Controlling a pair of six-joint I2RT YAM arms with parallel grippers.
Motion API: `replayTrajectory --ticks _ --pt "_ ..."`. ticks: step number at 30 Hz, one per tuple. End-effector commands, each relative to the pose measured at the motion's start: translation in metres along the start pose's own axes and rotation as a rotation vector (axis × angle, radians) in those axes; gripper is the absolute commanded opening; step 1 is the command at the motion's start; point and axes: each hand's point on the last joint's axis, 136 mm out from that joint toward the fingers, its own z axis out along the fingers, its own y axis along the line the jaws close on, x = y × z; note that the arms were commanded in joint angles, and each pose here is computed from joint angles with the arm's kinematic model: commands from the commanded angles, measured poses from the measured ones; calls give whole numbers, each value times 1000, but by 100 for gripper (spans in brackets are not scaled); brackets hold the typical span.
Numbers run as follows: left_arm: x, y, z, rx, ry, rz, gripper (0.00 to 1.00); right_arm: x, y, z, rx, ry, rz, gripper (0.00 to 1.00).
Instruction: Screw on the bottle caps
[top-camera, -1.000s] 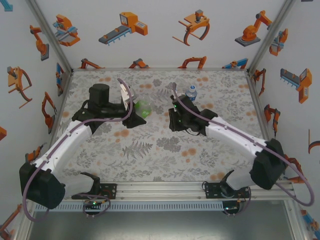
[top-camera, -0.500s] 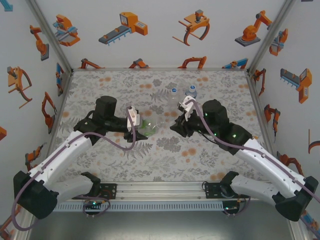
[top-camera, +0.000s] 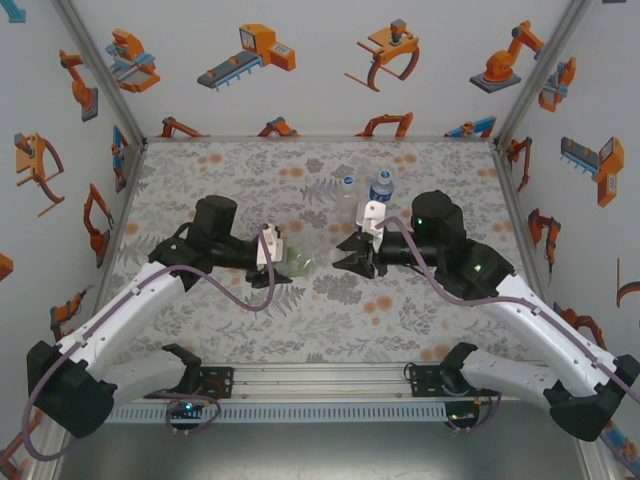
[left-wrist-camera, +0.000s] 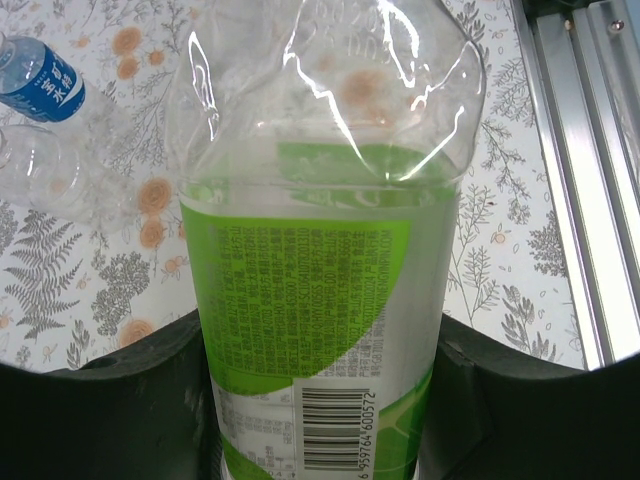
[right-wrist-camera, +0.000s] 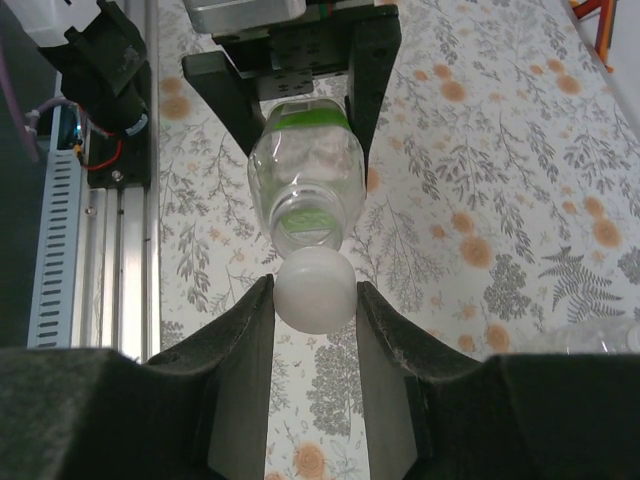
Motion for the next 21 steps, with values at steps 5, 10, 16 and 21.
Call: replayTrajectory --ticks 5,10,16,21 --pt "-6 -3 -1 19 -5 30 0 -16 3 7 -53 -41 -44 12" --pt "-7 -3 0 24 -5 26 0 -18 4 12 -65 -49 -52 12" --pt "-8 -3 1 34 0 9 0 -16 8 19 -97 -45 -47 11" --pt "-10 -3 -1 32 -5 4 0 -7 11 21 -114 -5 -64 11"
